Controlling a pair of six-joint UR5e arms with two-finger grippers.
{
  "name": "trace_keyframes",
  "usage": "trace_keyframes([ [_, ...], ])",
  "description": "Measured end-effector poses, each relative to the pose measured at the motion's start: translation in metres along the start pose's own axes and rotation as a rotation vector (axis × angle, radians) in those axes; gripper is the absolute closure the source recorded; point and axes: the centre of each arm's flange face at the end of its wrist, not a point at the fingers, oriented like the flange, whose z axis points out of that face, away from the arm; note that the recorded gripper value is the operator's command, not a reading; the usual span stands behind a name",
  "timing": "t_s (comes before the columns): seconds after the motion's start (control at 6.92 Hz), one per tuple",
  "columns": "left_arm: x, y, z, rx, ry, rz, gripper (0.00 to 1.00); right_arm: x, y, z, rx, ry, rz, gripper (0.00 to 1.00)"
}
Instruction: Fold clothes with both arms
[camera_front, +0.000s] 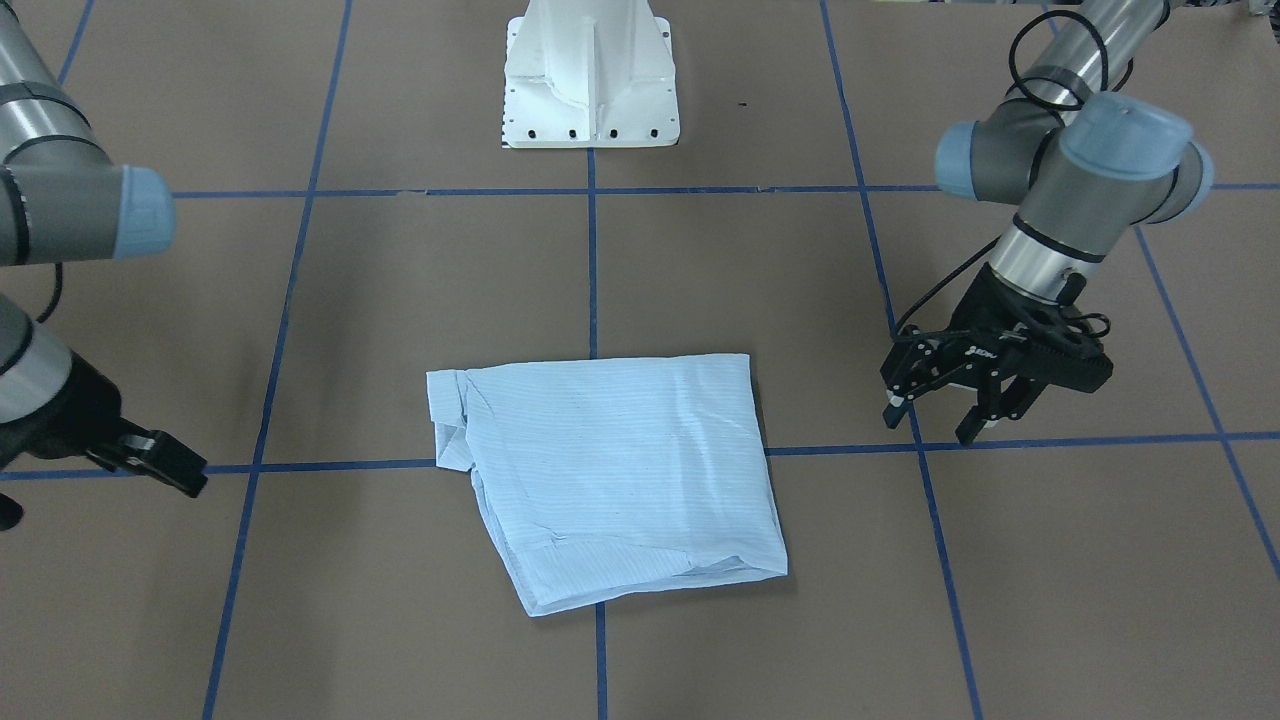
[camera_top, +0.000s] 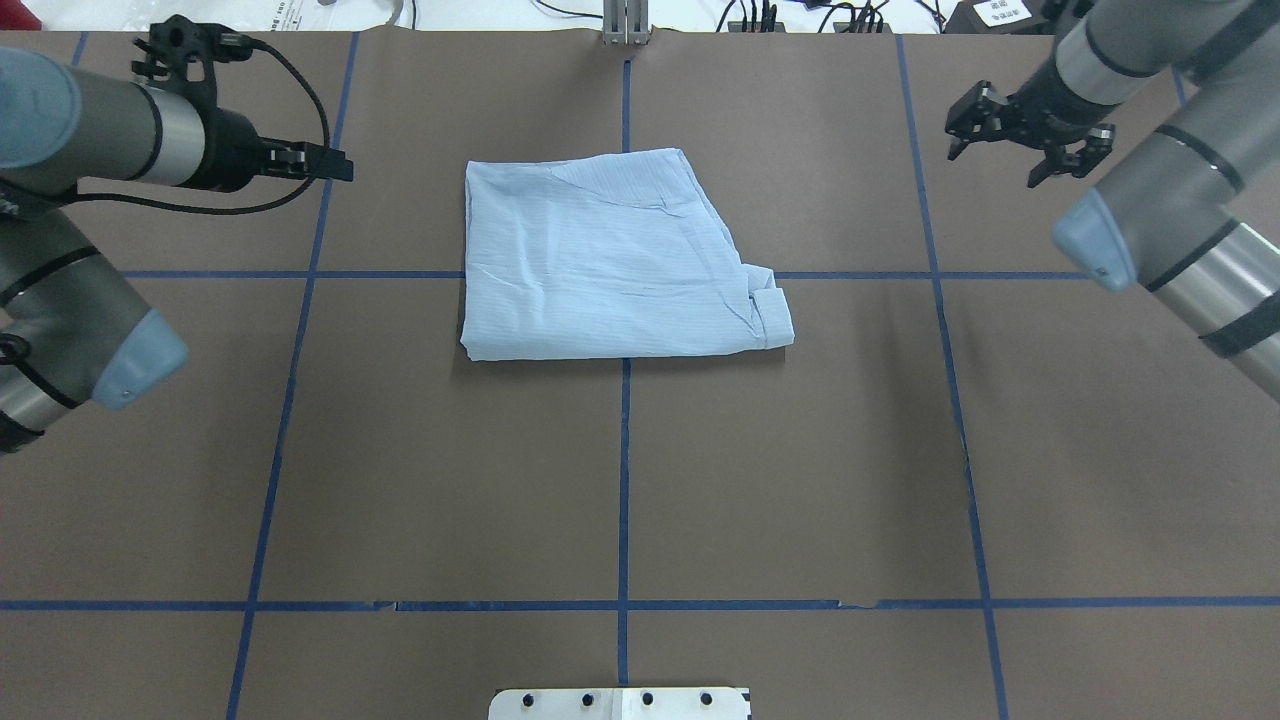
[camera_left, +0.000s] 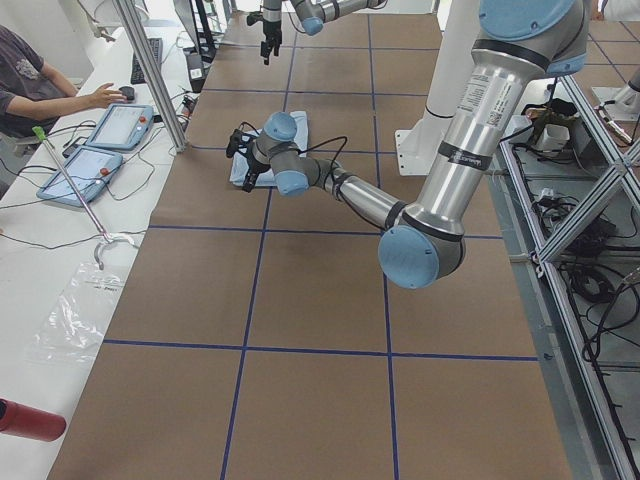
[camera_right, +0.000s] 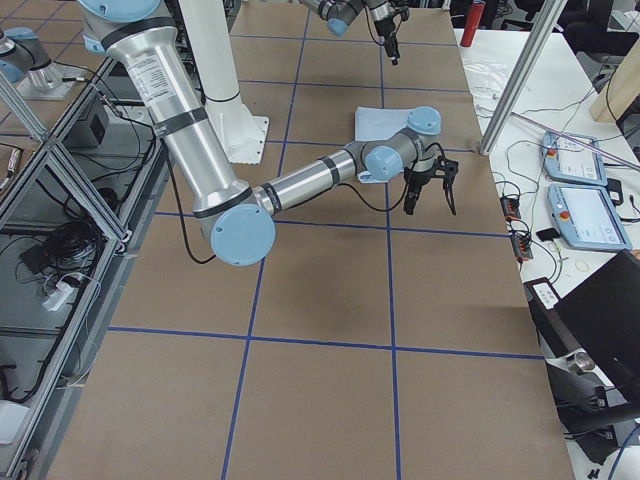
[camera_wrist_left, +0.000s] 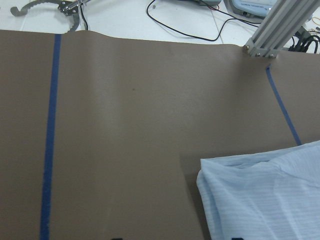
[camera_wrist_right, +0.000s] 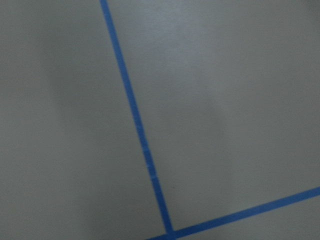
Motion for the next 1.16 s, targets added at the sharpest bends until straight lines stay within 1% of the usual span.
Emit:
trace_keyframes([
  [0.29,-0.066,0.016,-0.061,-0.033,0.002,0.103,0.01,0.093,0.015,-0.033,-0.011,0.034,-0.088,0.0],
  [0.58,-0.115,0.028,-0.106,-0.054,-0.006,0.167,0.01,0.174,0.037,-0.048,-0.021,0.072,-0.172,0.0],
  [0.72,-0.129,0.027,-0.122,-0.067,-0.024,0.186,0.01,0.208,0.044,-0.052,-0.027,0.086,-0.209,0.0],
  [0.87,-0.133,0.023,-0.137,-0.089,-0.05,0.211,0.01,0.236,0.048,-0.057,-0.038,0.084,-0.237,0.0],
  [1.16,-0.128,0.02,-0.158,-0.13,-0.088,0.242,0.01,0.27,0.051,-0.069,-0.051,0.053,-0.248,0.0],
])
